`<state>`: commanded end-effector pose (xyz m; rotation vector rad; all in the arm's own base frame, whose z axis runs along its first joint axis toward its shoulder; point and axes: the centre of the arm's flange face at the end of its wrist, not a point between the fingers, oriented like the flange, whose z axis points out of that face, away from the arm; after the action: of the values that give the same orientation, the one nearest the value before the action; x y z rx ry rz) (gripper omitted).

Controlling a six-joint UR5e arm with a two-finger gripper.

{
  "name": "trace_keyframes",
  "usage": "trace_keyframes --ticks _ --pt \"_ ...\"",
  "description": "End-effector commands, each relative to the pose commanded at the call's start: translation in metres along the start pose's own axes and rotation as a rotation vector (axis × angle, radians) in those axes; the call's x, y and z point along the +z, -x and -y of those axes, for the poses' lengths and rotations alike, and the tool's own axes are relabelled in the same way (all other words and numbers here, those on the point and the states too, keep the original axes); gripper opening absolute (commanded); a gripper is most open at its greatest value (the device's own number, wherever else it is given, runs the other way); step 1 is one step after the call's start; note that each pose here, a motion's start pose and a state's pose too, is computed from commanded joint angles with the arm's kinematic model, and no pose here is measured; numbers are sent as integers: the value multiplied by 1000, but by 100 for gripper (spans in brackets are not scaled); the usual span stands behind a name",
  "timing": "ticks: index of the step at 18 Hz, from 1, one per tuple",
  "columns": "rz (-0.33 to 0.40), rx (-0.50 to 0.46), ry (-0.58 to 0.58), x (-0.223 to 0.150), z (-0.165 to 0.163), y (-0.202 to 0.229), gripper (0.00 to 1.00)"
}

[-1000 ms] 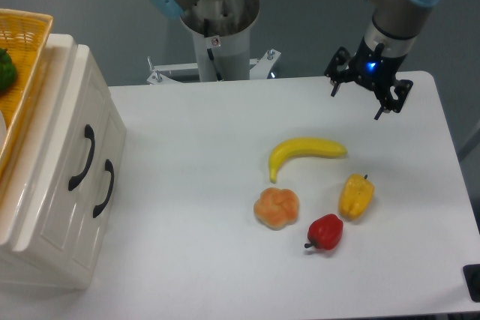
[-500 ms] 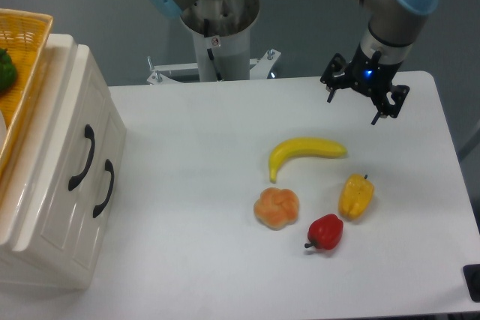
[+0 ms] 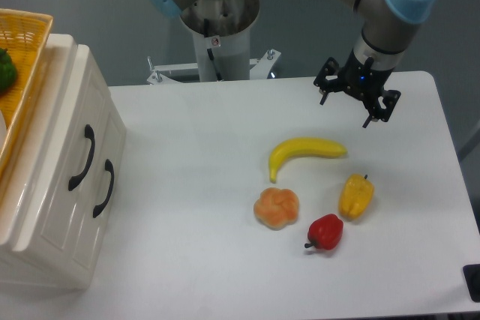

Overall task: Slide open the top white drawer
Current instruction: 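Move the gripper from its start pose toward the white drawer unit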

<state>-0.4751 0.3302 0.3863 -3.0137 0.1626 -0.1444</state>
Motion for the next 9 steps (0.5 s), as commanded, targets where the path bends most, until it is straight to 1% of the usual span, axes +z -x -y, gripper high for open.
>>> trace_keyframes --ticks 4,7,9 --pt "-20 3 10 10 11 -10 100" --pt "-24 -89 14 12 13 -10 100" --pt "-24 -84 25 15 20 -14 100"
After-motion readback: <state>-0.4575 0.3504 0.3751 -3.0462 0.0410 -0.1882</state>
